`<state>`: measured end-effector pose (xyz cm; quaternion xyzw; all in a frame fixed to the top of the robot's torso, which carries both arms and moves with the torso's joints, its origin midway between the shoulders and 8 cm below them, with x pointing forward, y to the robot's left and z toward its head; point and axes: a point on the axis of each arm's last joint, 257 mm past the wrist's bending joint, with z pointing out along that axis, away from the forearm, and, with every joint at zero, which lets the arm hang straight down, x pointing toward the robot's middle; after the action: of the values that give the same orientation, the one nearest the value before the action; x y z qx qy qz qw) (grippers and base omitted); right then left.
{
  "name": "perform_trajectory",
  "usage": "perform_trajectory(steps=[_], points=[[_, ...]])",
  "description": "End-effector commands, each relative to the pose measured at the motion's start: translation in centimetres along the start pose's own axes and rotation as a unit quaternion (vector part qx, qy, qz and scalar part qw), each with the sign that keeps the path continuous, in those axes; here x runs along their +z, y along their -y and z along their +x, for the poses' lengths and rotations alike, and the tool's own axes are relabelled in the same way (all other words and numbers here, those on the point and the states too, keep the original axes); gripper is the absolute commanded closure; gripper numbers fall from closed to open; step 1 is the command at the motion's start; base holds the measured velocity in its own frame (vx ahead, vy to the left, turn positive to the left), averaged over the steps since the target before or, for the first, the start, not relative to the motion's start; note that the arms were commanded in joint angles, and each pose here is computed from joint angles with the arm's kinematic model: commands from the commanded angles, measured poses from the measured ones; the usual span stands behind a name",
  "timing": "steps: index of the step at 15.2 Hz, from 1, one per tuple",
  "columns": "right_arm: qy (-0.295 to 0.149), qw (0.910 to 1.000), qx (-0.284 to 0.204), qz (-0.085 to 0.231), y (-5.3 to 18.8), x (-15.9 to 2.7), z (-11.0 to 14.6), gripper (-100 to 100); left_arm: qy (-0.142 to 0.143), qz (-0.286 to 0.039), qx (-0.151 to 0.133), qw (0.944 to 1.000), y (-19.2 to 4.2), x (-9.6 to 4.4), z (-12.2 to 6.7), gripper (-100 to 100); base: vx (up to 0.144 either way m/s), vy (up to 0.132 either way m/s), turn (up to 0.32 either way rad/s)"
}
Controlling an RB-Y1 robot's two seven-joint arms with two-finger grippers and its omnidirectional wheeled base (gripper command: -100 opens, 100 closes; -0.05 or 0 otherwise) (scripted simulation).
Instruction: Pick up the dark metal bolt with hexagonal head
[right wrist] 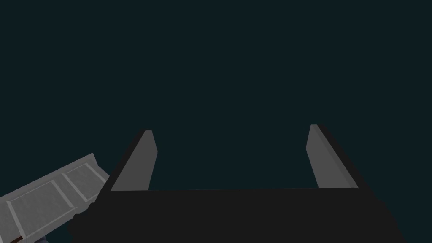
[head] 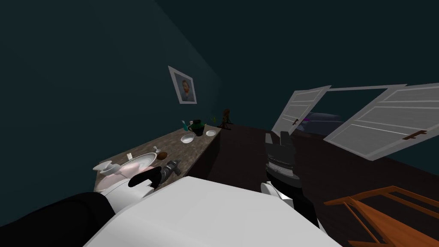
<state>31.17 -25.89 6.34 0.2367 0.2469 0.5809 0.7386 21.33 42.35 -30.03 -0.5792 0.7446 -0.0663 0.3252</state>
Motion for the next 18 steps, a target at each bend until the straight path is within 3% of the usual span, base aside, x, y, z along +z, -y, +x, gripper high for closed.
perform_trajectory(steps=[1, 7, 13, 15, 16, 18], points=[[0.000, 1.0000, 0.000, 0.000, 0.0, 0.0, 0.0, 0, -0.003, -0.023, 0.002, 0.9997, -1.2, -0.2, 0.0, -100, 0.039, 0.001, -0.019], [0.000, 1.0000, 0.000, 0.000, 0.0, 0.0, 0.0, 0, -0.009, -0.068, 0.007, 0.9977, -3.6, -0.8, 0.0, -100, 0.043, 0.000, -0.024], [0.000, 1.0000, 0.000, 0.000, 0.0, 0.0, 0.0, 0, -0.005, -0.063, 0.000, 0.9980, -4.1, 1.2, -0.2, -100, 0.003, 0.001, -0.032], [0.000, 1.0000, 0.000, 0.000, 0.0, 0.0, 0.0, 0, -0.005, -0.063, 0.000, 0.9980, -4.0, 1.0, -0.2, -100, -0.003, 0.002, -0.022], [0.000, 1.0000, 0.000, 0.000, 0.0, 0.0, 0.0, 0, -0.005, -0.063, 0.000, 0.9980, -4.0, 1.1, -0.2, 100, 0.000, 0.000, 0.000], [0.000, 1.0000, 0.000, 0.000, 0.0, 0.0, 0.0, 0, -0.005, -0.064, 0.000, 0.9980, -4.1, 1.1, -0.2, 100, -0.001, 0.001, 0.005]])
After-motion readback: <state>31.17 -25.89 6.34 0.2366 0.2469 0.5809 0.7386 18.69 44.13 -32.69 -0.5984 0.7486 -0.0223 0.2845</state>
